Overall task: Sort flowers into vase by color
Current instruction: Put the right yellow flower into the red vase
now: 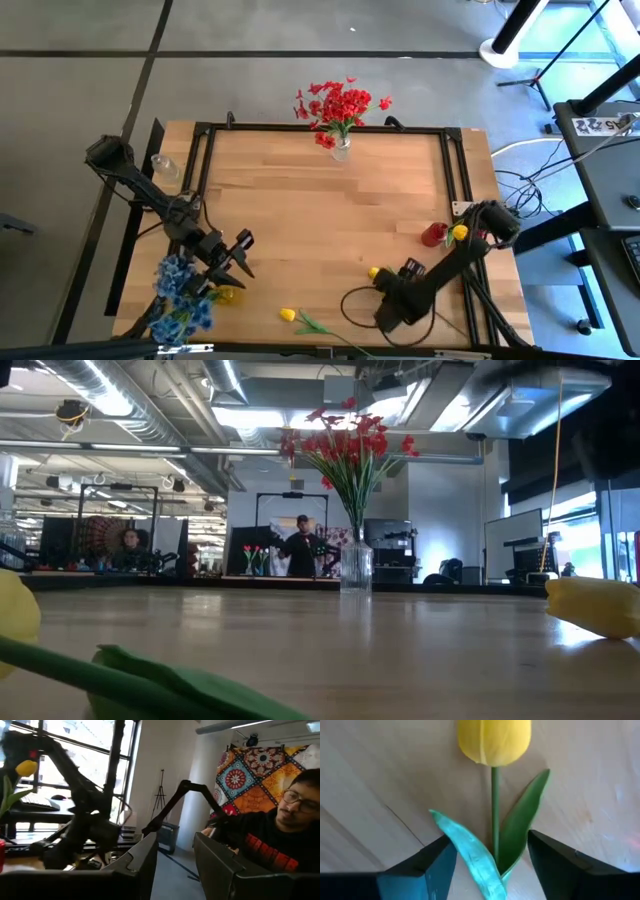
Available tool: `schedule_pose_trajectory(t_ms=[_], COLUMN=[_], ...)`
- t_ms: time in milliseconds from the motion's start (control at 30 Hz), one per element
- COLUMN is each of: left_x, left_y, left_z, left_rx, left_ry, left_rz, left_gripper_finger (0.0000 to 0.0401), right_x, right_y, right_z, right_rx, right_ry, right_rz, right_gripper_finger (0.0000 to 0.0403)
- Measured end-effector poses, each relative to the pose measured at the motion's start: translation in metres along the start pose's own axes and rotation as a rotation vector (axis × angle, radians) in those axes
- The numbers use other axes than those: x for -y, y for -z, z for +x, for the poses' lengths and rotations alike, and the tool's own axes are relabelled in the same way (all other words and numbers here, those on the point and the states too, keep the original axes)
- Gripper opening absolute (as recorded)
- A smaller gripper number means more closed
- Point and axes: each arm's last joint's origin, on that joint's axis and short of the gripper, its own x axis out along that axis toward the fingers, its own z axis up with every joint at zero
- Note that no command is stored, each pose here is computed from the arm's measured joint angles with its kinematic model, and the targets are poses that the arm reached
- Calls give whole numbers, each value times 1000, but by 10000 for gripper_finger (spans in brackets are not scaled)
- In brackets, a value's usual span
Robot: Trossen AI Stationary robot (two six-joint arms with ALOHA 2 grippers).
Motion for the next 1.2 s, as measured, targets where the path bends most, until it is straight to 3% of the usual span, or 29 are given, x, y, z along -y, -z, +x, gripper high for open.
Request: schedule_pose_trajectory(t_ms=[133,300,400,467,567,700,833,900,1000,1200], left_x=[4,6,6,4,3,1,0,1,1,2], left_y=[1,6,13,19,26,32,35,34,31,25], left_z=[-1,0,3,5,9,12,14,14,14,14], left_rx=[-6,-26,-44,-60,-61,-51,-39,-24,3,63], left_ry=[19,6,-9,-38,-60,-78,-82,-80,-76,-70], left_rz=[-2,0,4,8,9,10,30,40,81,165], left_gripper_finger=[125,125,125,125,125,125,125,125,125,125], right_x=[14,26,32,37,36,53,98,122,157,211], right_y=[-10,-19,-19,-19,-17,9,43,56,59,35], right_z=[10,12,5,-7,-54,-116,-174,-191,-212,-229], right_rx=[-43,-59,-7,90,295,593,1011,1155,1302,1384], right_ry=[-31,-103,-96,-82,-215,-348,-410,-423,-419,-311], right_rz=[-18,-47,-47,-50,-35,-54,-55,-32,34,139], right_gripper_finger=[207,108,35,11,22,10,10,11,5,4])
